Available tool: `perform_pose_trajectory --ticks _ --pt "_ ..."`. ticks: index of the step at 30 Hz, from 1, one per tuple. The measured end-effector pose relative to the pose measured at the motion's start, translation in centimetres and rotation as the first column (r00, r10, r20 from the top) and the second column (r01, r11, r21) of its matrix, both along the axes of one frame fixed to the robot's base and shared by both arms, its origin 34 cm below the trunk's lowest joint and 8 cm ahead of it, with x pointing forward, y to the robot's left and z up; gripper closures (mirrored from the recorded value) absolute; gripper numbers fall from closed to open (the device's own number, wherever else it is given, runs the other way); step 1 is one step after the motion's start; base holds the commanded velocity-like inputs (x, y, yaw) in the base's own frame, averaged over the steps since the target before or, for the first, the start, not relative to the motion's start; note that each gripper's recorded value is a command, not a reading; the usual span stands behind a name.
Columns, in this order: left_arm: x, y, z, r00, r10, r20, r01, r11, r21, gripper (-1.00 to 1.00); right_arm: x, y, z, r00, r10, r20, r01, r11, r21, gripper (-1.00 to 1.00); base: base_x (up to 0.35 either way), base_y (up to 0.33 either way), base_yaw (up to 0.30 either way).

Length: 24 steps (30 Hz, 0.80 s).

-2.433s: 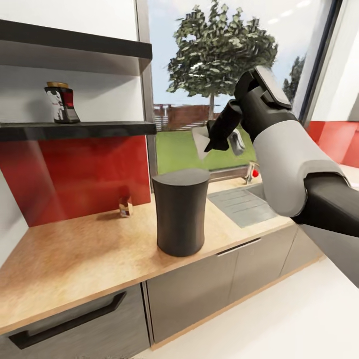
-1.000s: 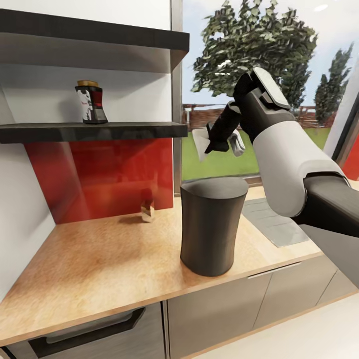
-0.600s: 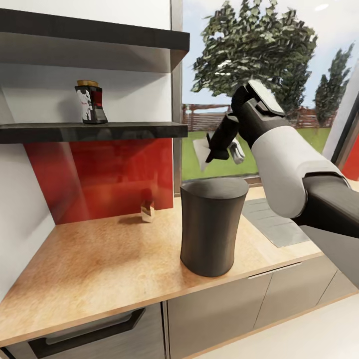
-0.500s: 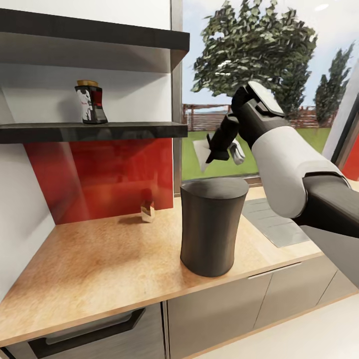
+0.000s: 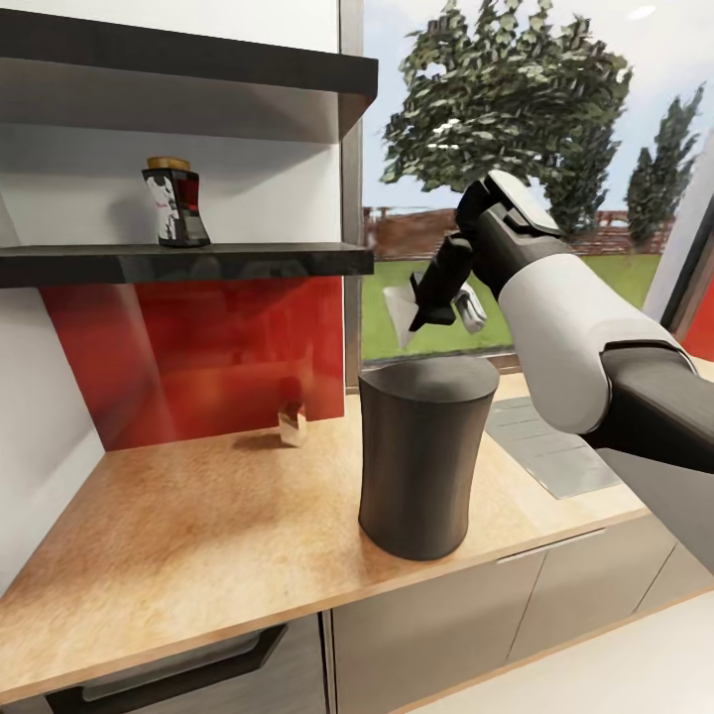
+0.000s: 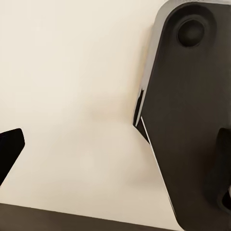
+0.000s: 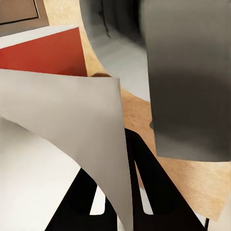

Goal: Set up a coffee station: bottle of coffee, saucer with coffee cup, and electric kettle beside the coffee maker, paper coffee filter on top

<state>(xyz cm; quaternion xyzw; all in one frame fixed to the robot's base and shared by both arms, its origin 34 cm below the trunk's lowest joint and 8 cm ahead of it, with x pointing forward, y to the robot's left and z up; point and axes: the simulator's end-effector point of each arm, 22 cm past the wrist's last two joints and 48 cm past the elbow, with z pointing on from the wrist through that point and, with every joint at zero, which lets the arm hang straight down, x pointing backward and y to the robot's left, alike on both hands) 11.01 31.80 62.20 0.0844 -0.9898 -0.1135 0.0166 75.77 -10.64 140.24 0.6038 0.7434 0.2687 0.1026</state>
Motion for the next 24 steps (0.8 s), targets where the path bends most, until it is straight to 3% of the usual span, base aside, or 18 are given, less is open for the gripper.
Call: perform_pose_trajectory --ticks 18,24 --pt "0.0 -0.1 0.0 1.000 -0.004 0.000 0.004 1.000 -0.003 -1.00 0.0 0.0 -0.1 1.000 -0.001 -0.004 0.001 1.000 -0.003 1.00 0.032 0.000 0.000" --pt "0.1 0.0 0.0 1.000 -0.009 0.001 0.009 1.000 -0.003 -1.00 0.3 -1.3 -0.5 0.999 -0.036 0.001 0.036 0.998 -0.057 1.00 0.016 0.000 0.000"
